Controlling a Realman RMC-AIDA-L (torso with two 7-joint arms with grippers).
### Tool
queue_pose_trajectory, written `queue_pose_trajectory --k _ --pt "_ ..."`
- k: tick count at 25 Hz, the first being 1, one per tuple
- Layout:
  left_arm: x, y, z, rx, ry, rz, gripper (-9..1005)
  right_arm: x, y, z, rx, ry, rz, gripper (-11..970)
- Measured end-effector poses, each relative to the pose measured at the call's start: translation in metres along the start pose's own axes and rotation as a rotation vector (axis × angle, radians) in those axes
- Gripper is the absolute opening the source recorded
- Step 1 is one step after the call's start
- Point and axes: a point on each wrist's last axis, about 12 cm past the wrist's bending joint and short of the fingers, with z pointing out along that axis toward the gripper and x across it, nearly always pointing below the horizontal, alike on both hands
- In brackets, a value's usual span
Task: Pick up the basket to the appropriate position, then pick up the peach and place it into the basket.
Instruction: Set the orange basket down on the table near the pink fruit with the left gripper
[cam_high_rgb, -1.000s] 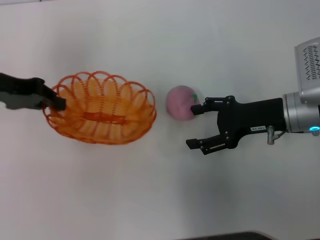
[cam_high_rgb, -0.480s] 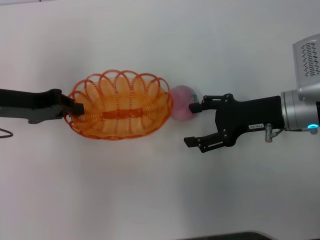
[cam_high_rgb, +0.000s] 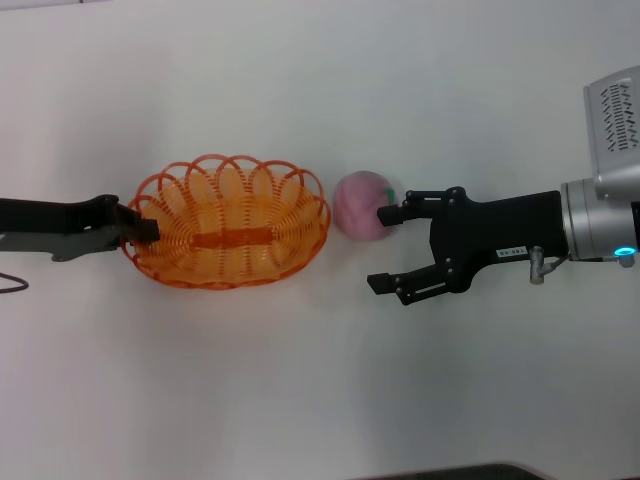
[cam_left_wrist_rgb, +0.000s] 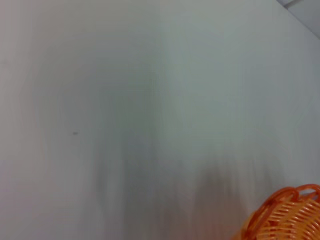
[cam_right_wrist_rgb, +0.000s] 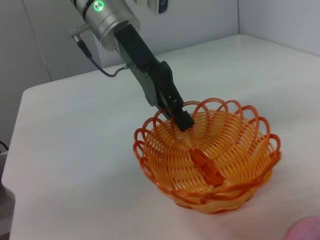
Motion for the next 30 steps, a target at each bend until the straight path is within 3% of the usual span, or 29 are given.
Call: queue_pose_trajectory --k 10,18,30 --pt "-0.0007 -0.0039 -0.0027 0.049 -0.002 0.008 92 0.0009 0.0008 0.001 -0.004 -0.001 0.007 861" --pt "0.0013 -0.0069 0.0011 0.088 0.016 0.008 263 0.001 0.0009 0.0011 -0.005 -0.001 0.008 858" --pt "0.0007 -0.004 -0.0034 0.086 0.023 0.007 747 0.0011 0.0013 0.0012 -0.009 0.0 0.008 852"
